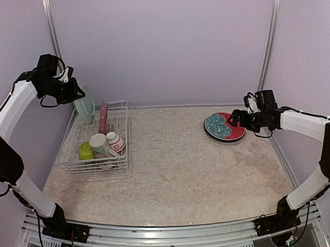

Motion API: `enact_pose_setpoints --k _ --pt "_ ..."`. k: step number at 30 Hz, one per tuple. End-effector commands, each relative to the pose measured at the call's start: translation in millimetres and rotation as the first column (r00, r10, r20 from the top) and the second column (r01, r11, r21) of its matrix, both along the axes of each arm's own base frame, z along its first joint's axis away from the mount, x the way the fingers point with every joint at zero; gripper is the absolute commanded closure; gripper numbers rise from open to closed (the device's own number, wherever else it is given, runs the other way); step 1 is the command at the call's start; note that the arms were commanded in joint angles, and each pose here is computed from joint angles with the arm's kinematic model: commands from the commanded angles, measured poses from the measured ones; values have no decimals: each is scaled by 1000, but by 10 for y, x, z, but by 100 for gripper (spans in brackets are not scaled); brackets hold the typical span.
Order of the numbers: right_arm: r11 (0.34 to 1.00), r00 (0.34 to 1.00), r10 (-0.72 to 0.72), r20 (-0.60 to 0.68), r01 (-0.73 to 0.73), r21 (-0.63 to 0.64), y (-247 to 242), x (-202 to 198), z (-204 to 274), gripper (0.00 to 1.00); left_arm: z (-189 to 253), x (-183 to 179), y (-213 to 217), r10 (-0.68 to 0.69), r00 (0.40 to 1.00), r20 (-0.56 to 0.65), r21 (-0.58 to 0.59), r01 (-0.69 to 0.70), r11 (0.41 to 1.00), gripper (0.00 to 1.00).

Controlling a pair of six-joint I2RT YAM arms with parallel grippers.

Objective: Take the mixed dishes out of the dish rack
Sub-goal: Grab the plate from the dish rack, then pass from the left arm to the right

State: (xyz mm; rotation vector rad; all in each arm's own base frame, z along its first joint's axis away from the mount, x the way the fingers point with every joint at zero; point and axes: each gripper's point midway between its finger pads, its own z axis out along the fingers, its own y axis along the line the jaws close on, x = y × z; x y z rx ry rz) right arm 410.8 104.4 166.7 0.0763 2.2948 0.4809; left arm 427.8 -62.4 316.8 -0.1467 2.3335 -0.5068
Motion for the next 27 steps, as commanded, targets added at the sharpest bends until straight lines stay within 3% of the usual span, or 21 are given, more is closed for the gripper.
enact_pose_setpoints --k 1,9,18,22,27 --pt "1000 999 -19 -29 19 11 71 39 -12 0 626 -94 -337 -80 963 257 46 70 996 100" --pt "999 996 -23 -91 27 45 172 89 -106 0 733 -376 -932 -224 909 350 200 161 966 100" --pt "987 995 52 -83 -39 157 461 138 0 0 570 -590 -1546 -374 850 371 356 242 902 100" --pt "979 993 86 -82 -68 194 615 151 53 0 466 -693 -1794 -435 821 371 422 268 866 100" --pt "967 989 126 -74 -106 234 824 158 164 0 276 -801 -2107 -525 773 355 571 265 777 100"
